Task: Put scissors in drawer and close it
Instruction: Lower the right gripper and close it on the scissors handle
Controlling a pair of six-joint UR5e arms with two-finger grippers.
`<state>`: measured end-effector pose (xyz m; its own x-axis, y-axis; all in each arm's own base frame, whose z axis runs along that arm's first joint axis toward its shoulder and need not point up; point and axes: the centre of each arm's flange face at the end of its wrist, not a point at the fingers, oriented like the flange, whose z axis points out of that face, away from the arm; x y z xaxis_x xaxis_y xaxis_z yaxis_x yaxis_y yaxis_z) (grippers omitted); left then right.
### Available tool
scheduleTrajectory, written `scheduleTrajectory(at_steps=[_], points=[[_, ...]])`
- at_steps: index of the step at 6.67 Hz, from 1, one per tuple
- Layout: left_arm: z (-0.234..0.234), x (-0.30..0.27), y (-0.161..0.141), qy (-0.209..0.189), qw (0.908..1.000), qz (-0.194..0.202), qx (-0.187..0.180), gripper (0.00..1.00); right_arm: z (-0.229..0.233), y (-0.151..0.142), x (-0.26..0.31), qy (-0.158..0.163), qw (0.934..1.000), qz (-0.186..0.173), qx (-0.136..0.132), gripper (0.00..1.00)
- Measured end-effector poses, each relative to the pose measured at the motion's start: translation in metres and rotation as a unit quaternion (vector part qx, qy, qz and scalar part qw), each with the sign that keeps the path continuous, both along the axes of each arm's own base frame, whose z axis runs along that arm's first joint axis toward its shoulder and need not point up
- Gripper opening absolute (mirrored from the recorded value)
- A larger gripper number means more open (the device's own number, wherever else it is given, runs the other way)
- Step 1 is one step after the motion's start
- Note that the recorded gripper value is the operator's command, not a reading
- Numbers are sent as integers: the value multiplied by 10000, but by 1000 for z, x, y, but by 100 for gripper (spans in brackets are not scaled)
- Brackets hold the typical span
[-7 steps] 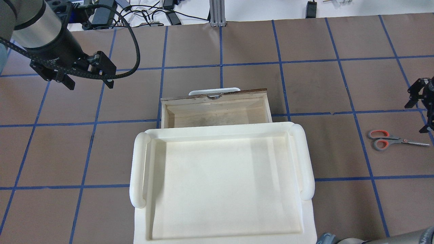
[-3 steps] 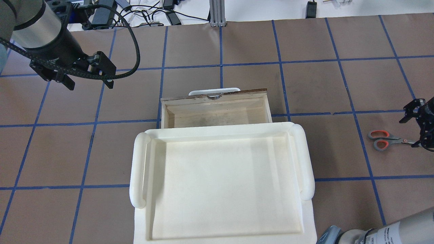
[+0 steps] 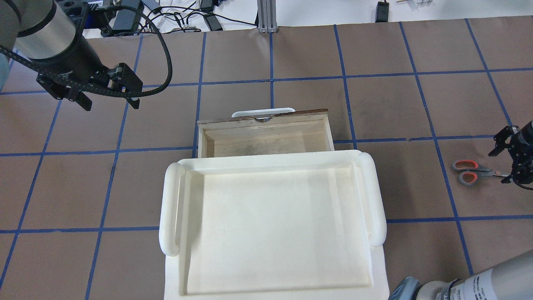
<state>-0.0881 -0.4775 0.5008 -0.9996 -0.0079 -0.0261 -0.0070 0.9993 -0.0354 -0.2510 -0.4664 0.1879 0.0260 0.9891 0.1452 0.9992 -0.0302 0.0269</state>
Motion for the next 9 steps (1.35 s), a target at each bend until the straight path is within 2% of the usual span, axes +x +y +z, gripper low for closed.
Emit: scheduleTrajectory(at_steps=[5,8,9], points=[[0,0,0,-2,10000,0,0,100,-7,-1,7,-22,9999,118,21,70],[0,0,1,-7,10000,0,4,100,-14,3,10,137,9998,130,-40,70],[0,0,1,-11,10000,0,7,100,-17,6,12,145,9998,133,-20,59]])
